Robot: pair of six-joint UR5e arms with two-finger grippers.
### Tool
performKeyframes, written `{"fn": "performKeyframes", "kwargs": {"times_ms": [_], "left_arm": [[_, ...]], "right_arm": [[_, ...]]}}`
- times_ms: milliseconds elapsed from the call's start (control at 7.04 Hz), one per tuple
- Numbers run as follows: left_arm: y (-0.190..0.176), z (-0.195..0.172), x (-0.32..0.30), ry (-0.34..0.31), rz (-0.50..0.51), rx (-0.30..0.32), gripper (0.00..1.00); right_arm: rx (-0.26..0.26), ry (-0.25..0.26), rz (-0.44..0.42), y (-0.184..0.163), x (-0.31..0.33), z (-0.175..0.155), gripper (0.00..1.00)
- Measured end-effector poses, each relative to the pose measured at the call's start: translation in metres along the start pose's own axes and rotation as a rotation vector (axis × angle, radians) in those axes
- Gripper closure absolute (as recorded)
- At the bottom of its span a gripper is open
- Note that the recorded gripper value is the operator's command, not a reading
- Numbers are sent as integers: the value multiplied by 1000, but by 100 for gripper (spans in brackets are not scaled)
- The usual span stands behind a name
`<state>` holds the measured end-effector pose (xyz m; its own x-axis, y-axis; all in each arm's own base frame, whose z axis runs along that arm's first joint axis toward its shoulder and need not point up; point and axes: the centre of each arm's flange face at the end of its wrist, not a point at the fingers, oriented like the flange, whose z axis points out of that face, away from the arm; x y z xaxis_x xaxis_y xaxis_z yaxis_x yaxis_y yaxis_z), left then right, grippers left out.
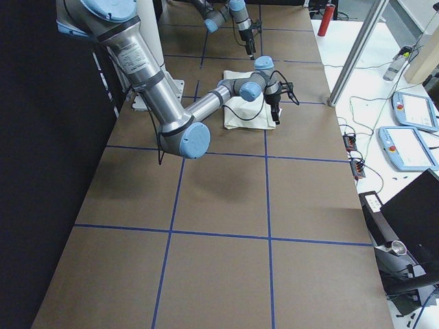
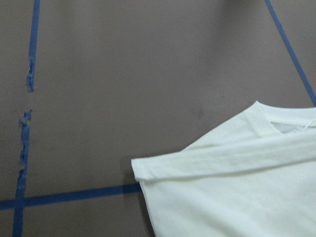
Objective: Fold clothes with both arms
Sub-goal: 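Lay the hem down near the collar and open both grippers, then lower the left gripper to the folded shirt's side edge and grasp it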
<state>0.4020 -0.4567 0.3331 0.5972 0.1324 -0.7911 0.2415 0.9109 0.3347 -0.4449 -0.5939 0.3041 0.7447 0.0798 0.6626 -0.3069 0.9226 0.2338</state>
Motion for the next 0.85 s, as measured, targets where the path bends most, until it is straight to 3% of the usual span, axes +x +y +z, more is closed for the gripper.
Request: {"fn": "performKeyframes", "kwargs": {"times_ms": [142, 426, 852], "left_arm": [[33, 1, -5, 22, -35, -16, 48], [88, 12, 4, 48, -91, -46, 48], [120, 20, 14, 55, -104, -85, 48]], "right_arm": [[2, -4, -1, 0, 0, -2, 0], [3, -6, -2, 0, 0, -3, 0], [2, -3, -2, 1, 1, -1, 0]]}}
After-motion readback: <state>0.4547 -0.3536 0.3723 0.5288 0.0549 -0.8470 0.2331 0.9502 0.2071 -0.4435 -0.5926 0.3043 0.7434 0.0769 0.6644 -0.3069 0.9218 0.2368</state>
